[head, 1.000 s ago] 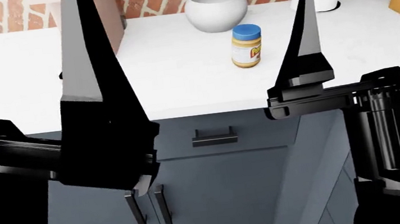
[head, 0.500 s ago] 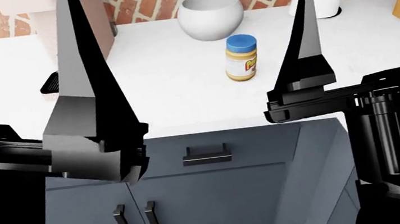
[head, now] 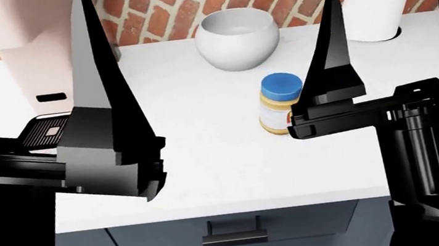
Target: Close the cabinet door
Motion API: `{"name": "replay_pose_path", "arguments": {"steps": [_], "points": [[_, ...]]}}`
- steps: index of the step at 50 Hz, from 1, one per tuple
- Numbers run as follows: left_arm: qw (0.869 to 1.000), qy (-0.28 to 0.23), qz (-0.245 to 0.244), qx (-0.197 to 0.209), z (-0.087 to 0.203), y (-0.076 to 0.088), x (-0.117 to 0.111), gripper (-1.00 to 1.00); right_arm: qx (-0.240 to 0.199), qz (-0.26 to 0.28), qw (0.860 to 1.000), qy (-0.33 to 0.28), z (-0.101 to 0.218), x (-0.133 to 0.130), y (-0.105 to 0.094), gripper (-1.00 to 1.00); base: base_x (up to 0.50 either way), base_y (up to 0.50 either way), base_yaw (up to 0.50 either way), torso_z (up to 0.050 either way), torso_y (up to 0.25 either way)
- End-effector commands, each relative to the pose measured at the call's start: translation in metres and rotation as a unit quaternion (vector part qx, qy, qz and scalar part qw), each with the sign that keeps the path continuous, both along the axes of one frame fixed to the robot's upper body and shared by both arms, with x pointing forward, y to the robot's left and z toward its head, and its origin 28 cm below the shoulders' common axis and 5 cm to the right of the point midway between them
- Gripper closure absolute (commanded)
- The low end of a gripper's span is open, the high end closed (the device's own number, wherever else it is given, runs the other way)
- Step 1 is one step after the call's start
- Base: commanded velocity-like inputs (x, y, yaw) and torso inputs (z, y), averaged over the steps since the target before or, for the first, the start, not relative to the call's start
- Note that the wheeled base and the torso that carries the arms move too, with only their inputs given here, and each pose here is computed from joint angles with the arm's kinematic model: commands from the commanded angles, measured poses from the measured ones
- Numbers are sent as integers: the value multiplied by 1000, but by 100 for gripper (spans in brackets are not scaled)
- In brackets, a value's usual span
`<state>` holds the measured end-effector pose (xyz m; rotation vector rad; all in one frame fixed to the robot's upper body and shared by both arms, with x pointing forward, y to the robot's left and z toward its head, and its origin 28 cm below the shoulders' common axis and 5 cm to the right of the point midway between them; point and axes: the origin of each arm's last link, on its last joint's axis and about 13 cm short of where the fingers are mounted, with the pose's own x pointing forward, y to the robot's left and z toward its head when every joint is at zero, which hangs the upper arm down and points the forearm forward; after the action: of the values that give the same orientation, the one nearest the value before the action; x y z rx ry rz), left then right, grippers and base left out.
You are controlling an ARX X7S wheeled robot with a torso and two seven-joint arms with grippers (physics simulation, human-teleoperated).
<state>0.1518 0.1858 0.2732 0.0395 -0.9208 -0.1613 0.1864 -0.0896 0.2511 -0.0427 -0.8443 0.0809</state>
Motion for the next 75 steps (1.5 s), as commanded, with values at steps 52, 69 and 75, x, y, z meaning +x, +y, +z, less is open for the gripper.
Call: {"name": "replay_pose_path", "arguments": {"steps": [52,69,75], "points": [[1000,-1,-14,0,-3,-1,0,-100,-5,-14,1000,-2,1,0,-1,-100,71,0,0,37,0],[1000,3,-12,5,-5,-2,1,-100,135,64,989,2,56,-40,-51,-100,0,0,0,0,0],[1000,3,-12,5,-6,-3,2,-100,226,74,968,78,42,-26,-64,-100,0,0,0,0,0]]}}
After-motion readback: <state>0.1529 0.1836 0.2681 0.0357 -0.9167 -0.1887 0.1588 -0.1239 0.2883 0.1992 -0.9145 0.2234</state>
